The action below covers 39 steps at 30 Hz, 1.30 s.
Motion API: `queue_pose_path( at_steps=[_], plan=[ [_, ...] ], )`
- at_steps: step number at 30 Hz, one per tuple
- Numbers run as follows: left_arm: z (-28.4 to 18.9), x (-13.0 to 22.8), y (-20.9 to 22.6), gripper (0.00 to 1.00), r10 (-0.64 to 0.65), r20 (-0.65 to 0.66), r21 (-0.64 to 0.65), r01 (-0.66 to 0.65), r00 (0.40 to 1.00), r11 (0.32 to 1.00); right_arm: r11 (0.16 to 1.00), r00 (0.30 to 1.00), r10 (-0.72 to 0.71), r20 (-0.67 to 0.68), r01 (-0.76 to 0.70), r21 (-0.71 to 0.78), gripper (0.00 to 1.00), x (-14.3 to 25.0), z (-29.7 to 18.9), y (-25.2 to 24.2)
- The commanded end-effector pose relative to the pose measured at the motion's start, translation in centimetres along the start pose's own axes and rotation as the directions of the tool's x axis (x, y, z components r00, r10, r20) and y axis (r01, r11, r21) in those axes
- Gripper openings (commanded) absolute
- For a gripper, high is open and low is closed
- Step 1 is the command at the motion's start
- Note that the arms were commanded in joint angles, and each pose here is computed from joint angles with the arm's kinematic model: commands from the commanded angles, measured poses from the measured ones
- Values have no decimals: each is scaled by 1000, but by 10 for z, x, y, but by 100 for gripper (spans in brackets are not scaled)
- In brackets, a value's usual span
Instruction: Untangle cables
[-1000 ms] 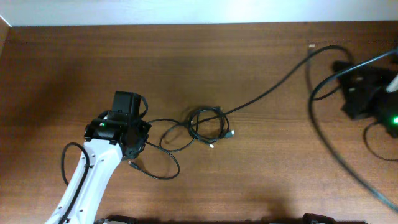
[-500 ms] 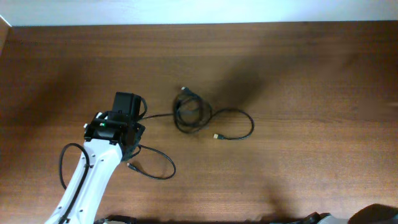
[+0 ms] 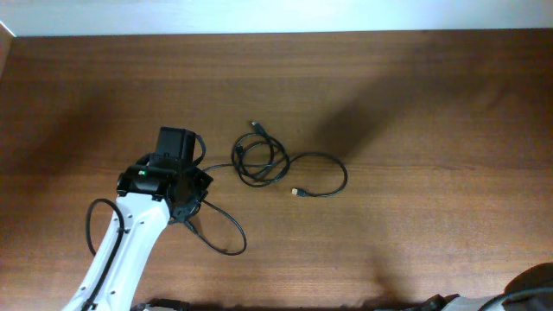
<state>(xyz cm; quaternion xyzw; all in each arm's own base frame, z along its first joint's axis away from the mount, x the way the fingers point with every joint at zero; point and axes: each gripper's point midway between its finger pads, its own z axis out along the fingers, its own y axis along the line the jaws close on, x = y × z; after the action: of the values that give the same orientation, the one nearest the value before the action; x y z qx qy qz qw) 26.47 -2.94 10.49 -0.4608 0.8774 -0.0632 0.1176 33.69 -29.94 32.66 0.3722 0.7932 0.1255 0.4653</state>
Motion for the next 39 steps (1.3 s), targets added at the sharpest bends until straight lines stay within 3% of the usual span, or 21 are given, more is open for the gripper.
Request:
queue_pose_path(
  at_steps=[1,5,9,15,18,20,27,33,39],
  plan=[
    [0,0,-2,0,45,-8,6,-45,999,999,950,932,-272,239,299,-86,4,-31,-84,103],
    [0,0,-2,0,45,-12,7,-45,999,999,918,891,-318,324,375,-130,4,-24,-126,153],
    [0,0,-2,0,45,-12,7,-45,999,999,930,914,-270,301,329,-162,4,-16,-127,159],
    [0,1,-3,0,44,-15,9,-44,999,999,976,974,-183,133,196,-94,4,-11,-61,105],
    [0,11,-9,0,46,-73,48,-43,996,998,990,988,-135,75,131,50,4,-11,-29,61],
    [-1,13,-11,0,47,-84,58,-42,995,997,982,989,-141,36,136,132,4,-7,-15,37],
    [-1,13,-11,0,46,-84,58,-42,995,997,972,993,-74,-96,93,214,4,16,23,-6],
    [-1,13,-11,0,47,-84,58,-42,995,997,856,983,-28,-180,117,504,4,39,40,-75],
    [-1,13,-11,0,46,-85,58,-42,995,997,629,951,-54,-306,270,729,4,66,69,-124]
  ],
)
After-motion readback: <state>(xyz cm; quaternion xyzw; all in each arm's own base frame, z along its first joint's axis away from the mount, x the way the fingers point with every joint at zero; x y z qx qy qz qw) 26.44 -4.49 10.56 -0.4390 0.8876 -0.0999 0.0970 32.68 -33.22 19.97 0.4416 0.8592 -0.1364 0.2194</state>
